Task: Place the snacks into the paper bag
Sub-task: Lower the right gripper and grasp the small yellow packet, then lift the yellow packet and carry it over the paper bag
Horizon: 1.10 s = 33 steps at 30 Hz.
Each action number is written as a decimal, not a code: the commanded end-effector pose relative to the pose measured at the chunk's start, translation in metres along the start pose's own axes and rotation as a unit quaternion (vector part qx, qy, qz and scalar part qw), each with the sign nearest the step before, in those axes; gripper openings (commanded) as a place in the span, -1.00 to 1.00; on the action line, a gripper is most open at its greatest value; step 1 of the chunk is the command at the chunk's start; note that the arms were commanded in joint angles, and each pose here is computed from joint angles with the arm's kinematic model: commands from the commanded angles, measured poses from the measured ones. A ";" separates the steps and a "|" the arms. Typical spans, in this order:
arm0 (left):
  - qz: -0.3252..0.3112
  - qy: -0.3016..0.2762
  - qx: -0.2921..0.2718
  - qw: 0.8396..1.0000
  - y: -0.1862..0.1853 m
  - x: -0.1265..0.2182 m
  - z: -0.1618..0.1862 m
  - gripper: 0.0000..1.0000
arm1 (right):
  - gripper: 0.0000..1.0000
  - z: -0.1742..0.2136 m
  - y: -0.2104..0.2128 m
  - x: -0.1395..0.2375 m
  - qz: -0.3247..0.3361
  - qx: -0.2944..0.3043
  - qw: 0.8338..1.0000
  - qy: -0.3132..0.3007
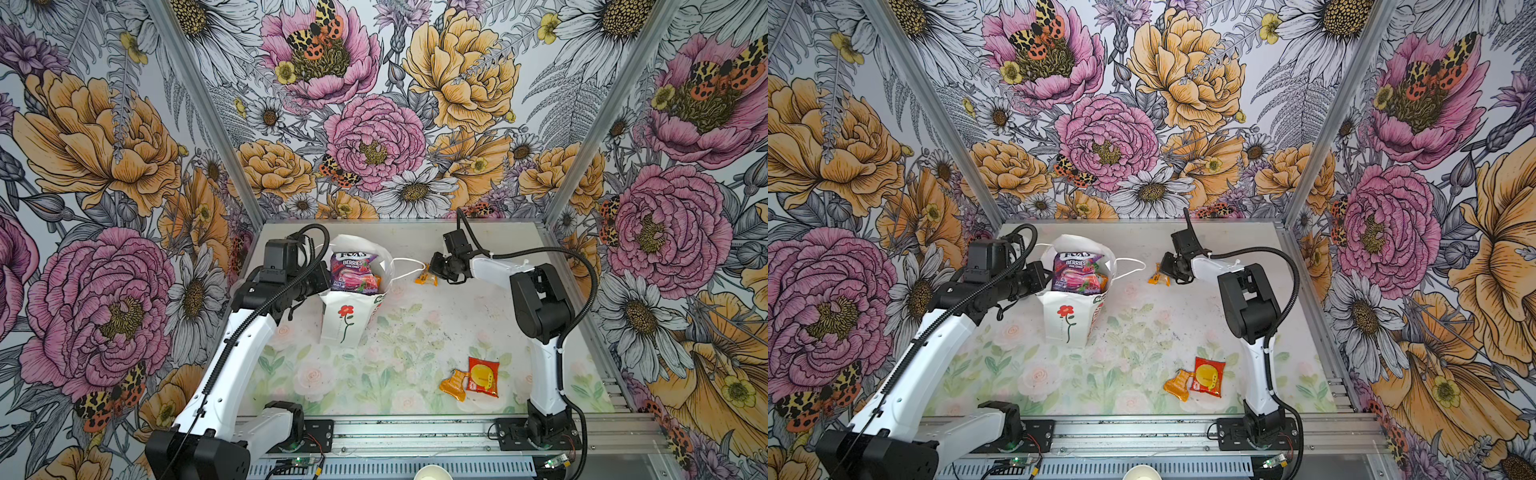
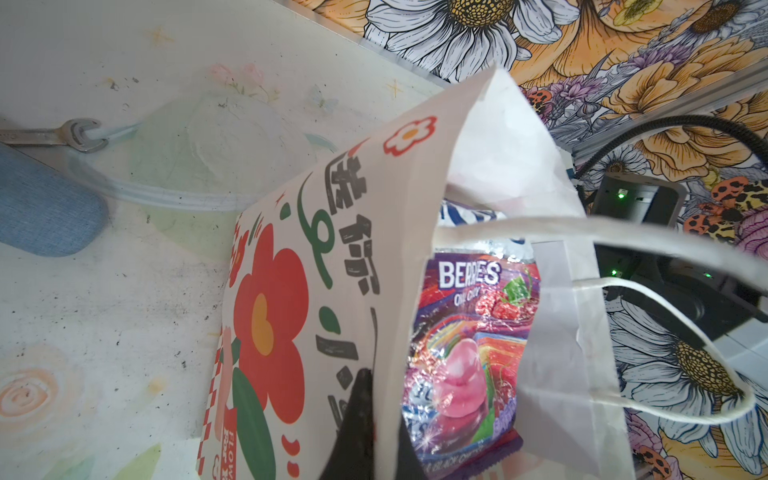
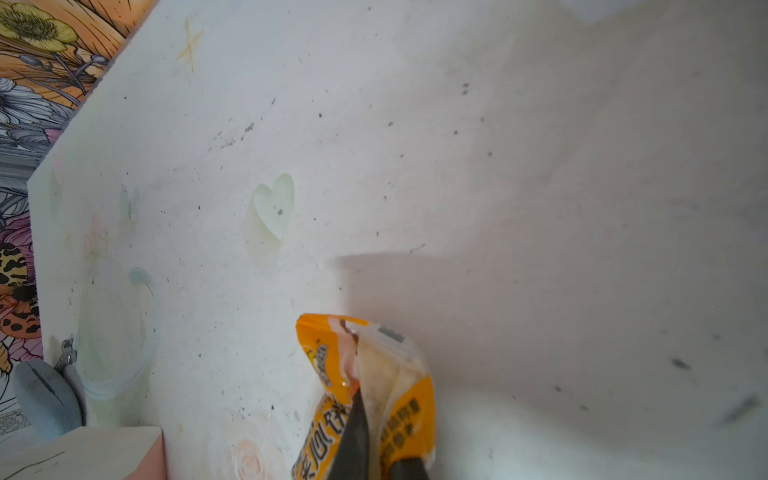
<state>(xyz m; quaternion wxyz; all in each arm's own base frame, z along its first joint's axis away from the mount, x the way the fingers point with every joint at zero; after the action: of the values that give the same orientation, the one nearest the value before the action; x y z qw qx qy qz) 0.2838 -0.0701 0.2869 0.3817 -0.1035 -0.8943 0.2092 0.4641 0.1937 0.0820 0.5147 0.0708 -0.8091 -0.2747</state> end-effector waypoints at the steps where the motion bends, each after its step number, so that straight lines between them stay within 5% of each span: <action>1: 0.031 -0.040 -0.011 0.999 -0.010 0.005 -0.017 -0.90 | -1.00 0.008 -0.005 0.015 0.023 0.012 1.000 0.000; 33: 0.033 -0.046 -0.012 0.998 -0.011 0.009 -0.018 -0.89 | -1.00 0.065 0.013 0.162 -0.009 0.054 0.998 -0.041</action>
<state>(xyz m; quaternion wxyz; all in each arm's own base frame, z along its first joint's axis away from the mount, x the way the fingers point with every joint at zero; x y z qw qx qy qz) 0.2838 -0.0701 0.2869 0.3817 -0.1035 -0.8943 0.2092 0.3458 0.1711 0.1861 0.4813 0.1018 -0.8329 -0.2536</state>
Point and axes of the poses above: each gripper's point midway between its finger pads, its own x axis back along the fingers, its own y axis along the line the jaws close on, z = x × y, the point moved 5 cm from there along x, back along the fingers, and after that the axes turned 2 degrees about -x, right-handed, at the moved point
